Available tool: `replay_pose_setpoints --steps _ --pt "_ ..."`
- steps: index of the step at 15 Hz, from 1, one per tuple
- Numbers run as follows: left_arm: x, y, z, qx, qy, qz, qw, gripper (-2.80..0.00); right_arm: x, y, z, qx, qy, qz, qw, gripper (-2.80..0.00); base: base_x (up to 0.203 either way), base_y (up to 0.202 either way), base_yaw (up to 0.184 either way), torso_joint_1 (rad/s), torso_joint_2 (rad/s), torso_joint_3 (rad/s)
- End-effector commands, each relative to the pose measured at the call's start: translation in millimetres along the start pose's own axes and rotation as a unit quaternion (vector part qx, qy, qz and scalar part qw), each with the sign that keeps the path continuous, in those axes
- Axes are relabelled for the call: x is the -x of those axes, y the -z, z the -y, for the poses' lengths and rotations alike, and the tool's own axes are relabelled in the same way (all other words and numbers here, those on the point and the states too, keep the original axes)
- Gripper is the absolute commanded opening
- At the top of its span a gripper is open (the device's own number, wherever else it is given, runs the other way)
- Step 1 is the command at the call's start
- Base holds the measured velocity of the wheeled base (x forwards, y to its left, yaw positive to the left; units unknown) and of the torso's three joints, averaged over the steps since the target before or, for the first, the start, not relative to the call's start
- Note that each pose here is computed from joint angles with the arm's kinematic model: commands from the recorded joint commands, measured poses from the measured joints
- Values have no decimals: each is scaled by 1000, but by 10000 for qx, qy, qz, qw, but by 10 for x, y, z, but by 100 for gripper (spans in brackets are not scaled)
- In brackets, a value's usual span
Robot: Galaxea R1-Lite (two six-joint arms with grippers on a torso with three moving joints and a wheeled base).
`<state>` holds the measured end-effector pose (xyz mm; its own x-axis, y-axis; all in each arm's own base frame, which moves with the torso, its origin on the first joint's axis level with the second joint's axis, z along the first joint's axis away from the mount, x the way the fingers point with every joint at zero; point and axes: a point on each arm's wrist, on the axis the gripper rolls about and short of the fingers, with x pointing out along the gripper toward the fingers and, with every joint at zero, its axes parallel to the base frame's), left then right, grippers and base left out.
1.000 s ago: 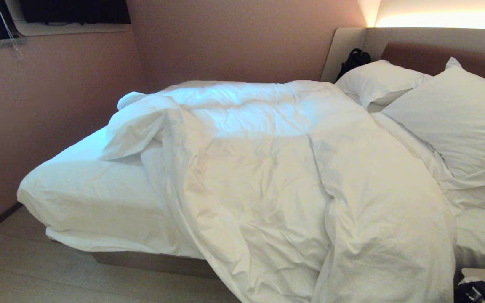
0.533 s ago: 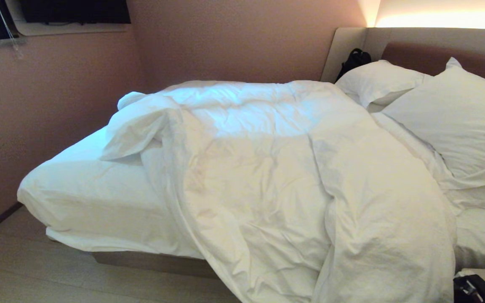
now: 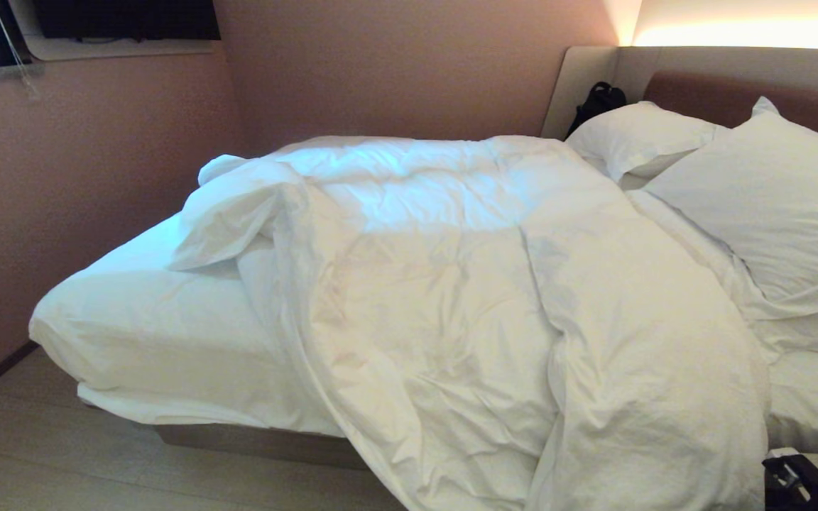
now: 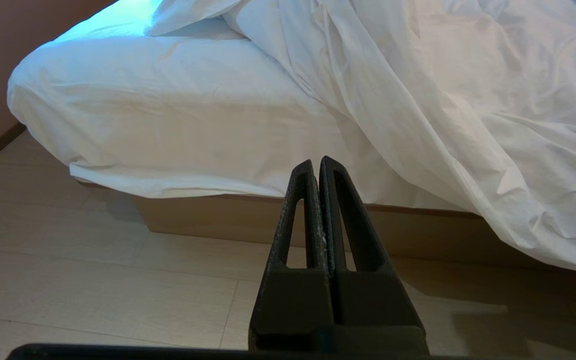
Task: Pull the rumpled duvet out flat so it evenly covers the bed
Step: Flatten the corners of the folded blanket
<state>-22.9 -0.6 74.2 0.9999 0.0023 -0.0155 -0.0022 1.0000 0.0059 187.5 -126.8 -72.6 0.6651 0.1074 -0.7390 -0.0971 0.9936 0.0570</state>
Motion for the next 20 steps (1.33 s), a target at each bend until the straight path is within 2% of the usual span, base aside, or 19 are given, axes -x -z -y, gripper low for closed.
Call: replay_pose_setpoints --steps 1,20 --pt "0 1 0 0 -4 1 10000 -280 -22 -19 23 62 27 64 10000 0 0 0 0 0 0 0" --pt "0 1 0 0 -4 1 10000 -280 -236 -138 102 387 54 290 9988 0 0 0 0 0 0 0"
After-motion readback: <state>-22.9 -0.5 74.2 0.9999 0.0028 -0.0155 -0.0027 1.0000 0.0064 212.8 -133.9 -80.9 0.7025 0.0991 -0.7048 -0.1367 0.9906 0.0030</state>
